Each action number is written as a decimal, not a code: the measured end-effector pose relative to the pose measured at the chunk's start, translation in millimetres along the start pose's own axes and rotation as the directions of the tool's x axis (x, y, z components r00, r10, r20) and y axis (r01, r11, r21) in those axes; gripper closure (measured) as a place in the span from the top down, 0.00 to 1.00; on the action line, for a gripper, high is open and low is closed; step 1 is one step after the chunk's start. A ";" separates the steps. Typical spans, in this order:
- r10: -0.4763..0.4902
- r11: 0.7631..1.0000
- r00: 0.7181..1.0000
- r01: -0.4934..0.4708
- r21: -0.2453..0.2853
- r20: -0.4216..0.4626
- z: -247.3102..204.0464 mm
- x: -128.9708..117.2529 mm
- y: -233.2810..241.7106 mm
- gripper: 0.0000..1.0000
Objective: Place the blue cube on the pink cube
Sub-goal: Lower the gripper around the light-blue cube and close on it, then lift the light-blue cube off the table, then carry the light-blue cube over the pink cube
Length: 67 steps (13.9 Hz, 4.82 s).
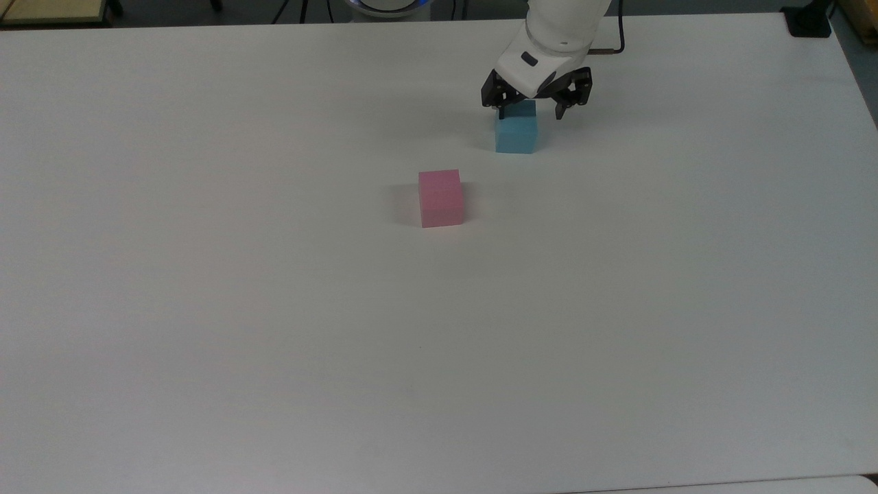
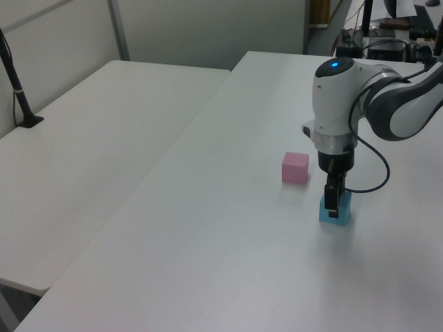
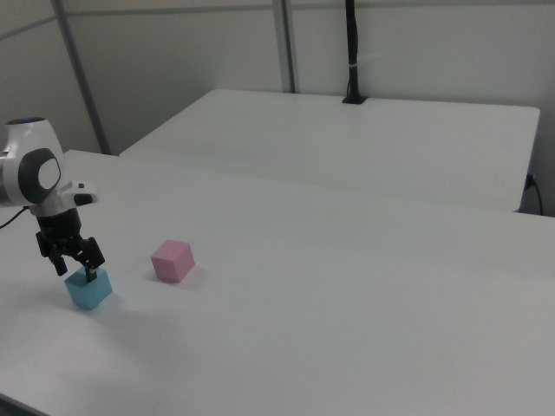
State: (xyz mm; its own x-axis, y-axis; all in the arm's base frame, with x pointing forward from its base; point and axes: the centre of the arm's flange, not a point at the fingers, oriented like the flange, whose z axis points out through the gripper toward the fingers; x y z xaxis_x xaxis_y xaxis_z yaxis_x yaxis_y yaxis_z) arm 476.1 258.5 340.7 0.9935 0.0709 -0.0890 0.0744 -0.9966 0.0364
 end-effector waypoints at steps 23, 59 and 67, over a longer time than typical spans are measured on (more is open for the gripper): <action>-0.038 0.998 0.999 0.038 -0.053 -0.011 -10.4 6.5 1.4 1.00; 0.122 0.992 0.991 -0.121 0.020 -0.057 -230.7 23.0 93.1 0.59; 0.169 0.986 0.982 -0.168 0.016 -0.084 -206.7 101.7 135.5 0.59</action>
State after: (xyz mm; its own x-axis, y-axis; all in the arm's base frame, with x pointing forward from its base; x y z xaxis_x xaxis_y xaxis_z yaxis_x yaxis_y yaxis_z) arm 604.9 139.6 542.3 0.9955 -0.0951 0.0027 -0.0951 -0.9949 0.0348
